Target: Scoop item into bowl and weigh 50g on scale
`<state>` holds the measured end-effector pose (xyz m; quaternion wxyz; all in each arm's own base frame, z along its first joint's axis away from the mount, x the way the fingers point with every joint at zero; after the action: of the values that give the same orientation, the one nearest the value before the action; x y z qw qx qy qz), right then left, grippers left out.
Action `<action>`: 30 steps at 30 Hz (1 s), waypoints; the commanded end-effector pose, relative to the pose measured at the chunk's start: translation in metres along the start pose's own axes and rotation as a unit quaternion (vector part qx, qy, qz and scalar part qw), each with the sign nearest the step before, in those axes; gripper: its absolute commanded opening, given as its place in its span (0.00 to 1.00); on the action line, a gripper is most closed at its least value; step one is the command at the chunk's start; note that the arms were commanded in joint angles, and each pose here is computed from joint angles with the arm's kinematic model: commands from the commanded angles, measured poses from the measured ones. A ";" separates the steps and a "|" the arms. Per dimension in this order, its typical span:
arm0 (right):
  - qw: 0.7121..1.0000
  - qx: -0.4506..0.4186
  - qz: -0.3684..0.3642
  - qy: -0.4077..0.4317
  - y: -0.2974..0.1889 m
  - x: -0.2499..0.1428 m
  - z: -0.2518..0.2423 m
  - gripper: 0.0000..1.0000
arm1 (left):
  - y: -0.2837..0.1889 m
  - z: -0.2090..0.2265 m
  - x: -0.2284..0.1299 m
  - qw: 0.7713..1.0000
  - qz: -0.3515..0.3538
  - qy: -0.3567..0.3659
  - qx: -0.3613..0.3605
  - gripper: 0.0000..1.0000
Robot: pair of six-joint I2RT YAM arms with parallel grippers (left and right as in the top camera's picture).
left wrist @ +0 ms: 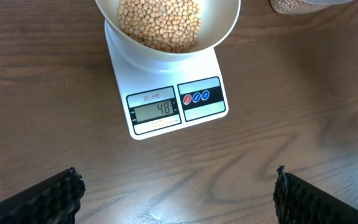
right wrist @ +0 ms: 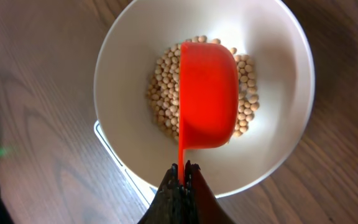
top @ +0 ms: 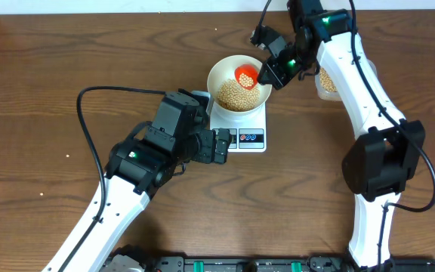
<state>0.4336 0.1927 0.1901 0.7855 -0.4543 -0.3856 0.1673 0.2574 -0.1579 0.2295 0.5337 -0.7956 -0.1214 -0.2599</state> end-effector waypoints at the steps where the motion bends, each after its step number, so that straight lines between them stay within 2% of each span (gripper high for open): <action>1: 0.999 -0.016 -0.028 -0.043 -0.023 0.012 0.009 0.01 | -0.003 -0.002 0.005 1.000 -0.005 0.004 -0.004 1.00; 15: 0.995 -0.022 -0.034 -0.092 -0.030 0.016 0.015 0.01 | -0.003 -0.002 0.005 1.000 -0.005 0.004 -0.003 1.00; 30: 0.992 -0.070 0.002 -0.108 -0.022 0.015 0.016 0.01 | -0.003 -0.002 0.005 1.000 -0.005 0.004 -0.004 0.99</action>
<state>0.4303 0.2002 0.1972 0.7222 -0.4848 -0.4499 0.2025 0.2574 -0.1579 0.2295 0.5337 -0.7956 -0.1214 -0.2599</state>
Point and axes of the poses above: each gripper's point midway between its finger pads, its own y axis out along the fingers, its own z axis along the line the jaws close on, x = y × z, the point moved 4 cm from there along -y, back along the fingers, and after that the axes turned 2 degrees about -y, right-handed, at the moved point
